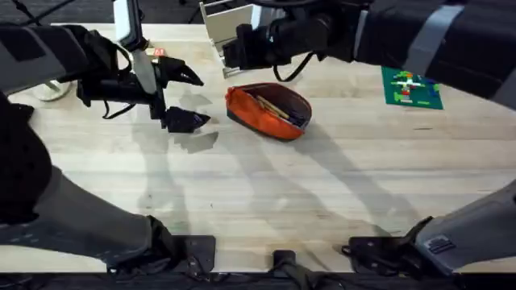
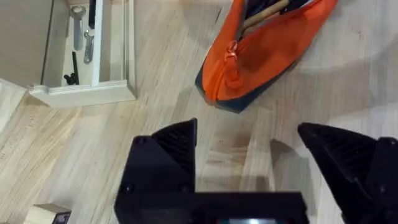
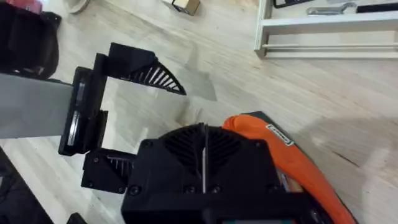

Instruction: Unzip the bag, pick up the pens from the table one at a time and place them inside, then zip the bag closed.

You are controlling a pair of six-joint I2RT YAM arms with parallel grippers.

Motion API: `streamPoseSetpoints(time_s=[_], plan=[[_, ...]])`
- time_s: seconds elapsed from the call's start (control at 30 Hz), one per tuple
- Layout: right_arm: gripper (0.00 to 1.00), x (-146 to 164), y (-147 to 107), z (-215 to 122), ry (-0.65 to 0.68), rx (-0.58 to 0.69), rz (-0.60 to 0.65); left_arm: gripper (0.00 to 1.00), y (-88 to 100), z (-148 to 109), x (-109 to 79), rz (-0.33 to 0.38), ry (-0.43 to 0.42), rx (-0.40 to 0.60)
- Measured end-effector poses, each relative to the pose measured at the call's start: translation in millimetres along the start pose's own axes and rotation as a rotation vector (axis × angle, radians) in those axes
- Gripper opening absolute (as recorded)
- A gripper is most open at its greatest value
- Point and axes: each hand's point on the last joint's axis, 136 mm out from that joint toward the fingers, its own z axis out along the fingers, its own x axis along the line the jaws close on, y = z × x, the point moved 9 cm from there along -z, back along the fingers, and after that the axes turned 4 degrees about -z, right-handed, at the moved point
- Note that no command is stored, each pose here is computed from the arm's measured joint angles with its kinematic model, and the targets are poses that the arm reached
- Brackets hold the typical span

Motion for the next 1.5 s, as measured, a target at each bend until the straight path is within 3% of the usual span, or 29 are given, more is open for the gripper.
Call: streamPoseSetpoints(time_s=[0.3, 0.5, 0.53, 0.57, 0.77, 0.8, 1.5], plan=[[0.030, 4, -5, -2, -0.001, 0.025, -0.054, 0.993, 0.0, 0, 0.0, 0.000, 0.000, 0.000], [0.031, 27, -4, -31, -0.032, -0.006, -0.121, 0.993, 0.0, 0, 0.0, 0.001, 0.000, 0.000], [0.071, 31, -4, -37, -0.041, -0.014, -0.126, 0.993, 0.0, 0, 0.0, 0.000, 0.000, 0.000], [0.174, 35, -5, -42, -0.048, -0.021, -0.138, 0.993, 0.0, 0, 0.0, 0.000, 0.000, 0.000], [0.951, 53, -13, -57, -0.082, -0.020, -0.166, 0.993, 0.0, 0, 0.0, 0.000, 0.000, 0.000], [0.984, 55, -15, -57, -0.091, -0.016, -0.162, 0.993, 0.0, 0, 0.0, 0.000, 0.000, 0.000], [0.998, 63, -36, -58, -0.302, -0.041, 0.183, 0.992, 0.0, 0, 0.0, 0.000, 0.000, 0.000]])
